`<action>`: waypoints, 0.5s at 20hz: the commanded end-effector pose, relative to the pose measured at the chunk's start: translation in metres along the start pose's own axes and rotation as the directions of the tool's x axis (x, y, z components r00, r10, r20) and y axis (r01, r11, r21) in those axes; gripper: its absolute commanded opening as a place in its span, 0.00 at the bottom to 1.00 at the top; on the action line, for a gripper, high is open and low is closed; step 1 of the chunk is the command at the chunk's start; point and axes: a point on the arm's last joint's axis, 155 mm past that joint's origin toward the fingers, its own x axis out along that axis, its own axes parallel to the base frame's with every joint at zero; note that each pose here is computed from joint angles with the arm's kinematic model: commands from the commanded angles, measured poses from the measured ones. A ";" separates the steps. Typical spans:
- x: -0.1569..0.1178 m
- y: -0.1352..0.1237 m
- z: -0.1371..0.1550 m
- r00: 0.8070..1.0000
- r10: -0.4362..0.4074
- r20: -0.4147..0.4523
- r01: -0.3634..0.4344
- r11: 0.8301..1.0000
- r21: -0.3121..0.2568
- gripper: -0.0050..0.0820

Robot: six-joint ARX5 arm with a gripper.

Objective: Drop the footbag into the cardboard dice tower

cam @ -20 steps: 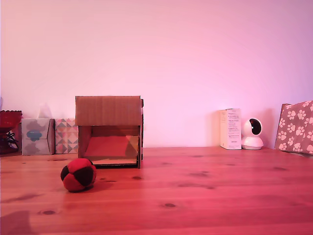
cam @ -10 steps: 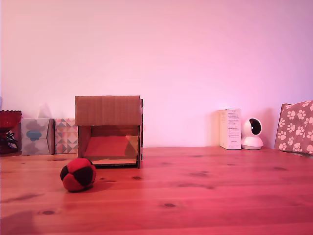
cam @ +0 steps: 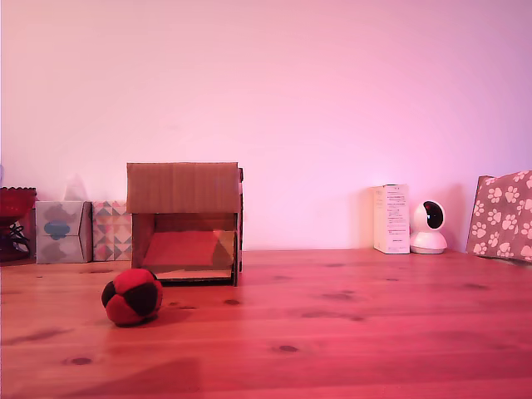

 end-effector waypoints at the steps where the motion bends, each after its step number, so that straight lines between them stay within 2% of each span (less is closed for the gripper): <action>1: 0.006 -0.006 -0.014 0.998 -0.035 -0.055 0.034 0.999 -0.011 0.03; 5: 0.016 -0.026 -0.041 0.977 -0.115 -0.178 0.115 0.993 -0.009 0.03; 10: 0.027 -0.047 -0.075 0.930 -0.196 -0.310 0.204 0.979 -0.008 0.03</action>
